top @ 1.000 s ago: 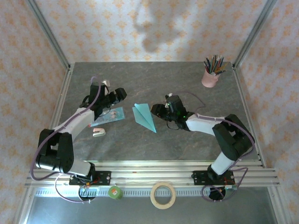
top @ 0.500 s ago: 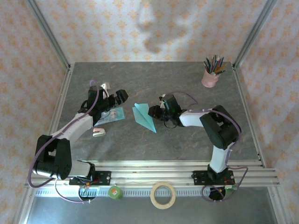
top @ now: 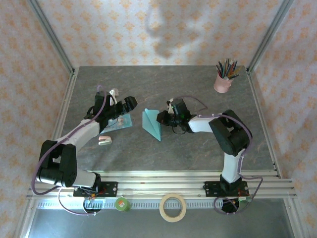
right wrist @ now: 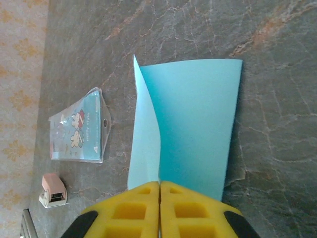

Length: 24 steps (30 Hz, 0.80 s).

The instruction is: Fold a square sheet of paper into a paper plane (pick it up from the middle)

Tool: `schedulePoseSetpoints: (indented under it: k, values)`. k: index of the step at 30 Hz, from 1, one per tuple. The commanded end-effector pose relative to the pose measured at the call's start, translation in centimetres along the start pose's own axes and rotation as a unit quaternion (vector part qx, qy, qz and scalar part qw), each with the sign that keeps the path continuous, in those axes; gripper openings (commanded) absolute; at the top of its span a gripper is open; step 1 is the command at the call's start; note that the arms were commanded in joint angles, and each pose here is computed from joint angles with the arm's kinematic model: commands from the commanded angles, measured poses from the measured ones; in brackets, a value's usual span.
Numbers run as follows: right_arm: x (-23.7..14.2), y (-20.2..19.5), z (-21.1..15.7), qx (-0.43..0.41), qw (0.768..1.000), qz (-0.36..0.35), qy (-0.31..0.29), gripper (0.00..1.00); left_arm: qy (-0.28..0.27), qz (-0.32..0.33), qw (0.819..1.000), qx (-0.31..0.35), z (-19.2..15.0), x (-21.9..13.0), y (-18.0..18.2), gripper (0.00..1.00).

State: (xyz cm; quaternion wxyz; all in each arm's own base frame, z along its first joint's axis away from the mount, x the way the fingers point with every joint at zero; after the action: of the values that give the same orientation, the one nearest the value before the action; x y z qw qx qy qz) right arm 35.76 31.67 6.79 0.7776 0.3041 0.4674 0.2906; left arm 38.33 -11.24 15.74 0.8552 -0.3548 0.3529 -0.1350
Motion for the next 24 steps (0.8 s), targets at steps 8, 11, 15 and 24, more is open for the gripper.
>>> schedulePoseSetpoints:
  k: [8, 11, 15, 24]
  values:
    - [-7.1, 6.5, 4.6, -0.023, 0.985, 0.102, -0.14, 0.05, 0.03, -0.14, 0.99, -0.017, -0.9, 0.1, -4.7, 0.99]
    - [-8.7, 7.4, 5.0, -0.012, 0.978, 0.128, -0.161, 0.04, 0.047, -0.18, 0.982, -0.011, -2.1, 0.2, -6.6, 0.95]
    - [-10.2, 9.2, 5.0, 0.004, 0.969, 0.185, -0.165, 0.04, 0.07, -0.225, 0.972, 0.013, -4.0, 0.5, -9.3, 0.91]
    - [-11.5, 11.6, 4.9, 0.023, 0.952, 0.265, -0.153, 0.05, 0.097, -0.269, 0.958, 0.02, -6.4, 1.4, -11.8, 0.76]
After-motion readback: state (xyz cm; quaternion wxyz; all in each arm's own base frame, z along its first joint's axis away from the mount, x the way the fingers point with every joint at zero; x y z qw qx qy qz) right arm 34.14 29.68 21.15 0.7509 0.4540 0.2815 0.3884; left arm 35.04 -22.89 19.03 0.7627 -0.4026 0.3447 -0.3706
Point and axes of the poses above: each hand's point on the last joint's axis, 136 mm out from that joint toward the fingers, its own x axis out along the fingers, its own y axis along the line the jaws close on, z = x × y, the point moved 1 cm from there along -x, back along the fingers
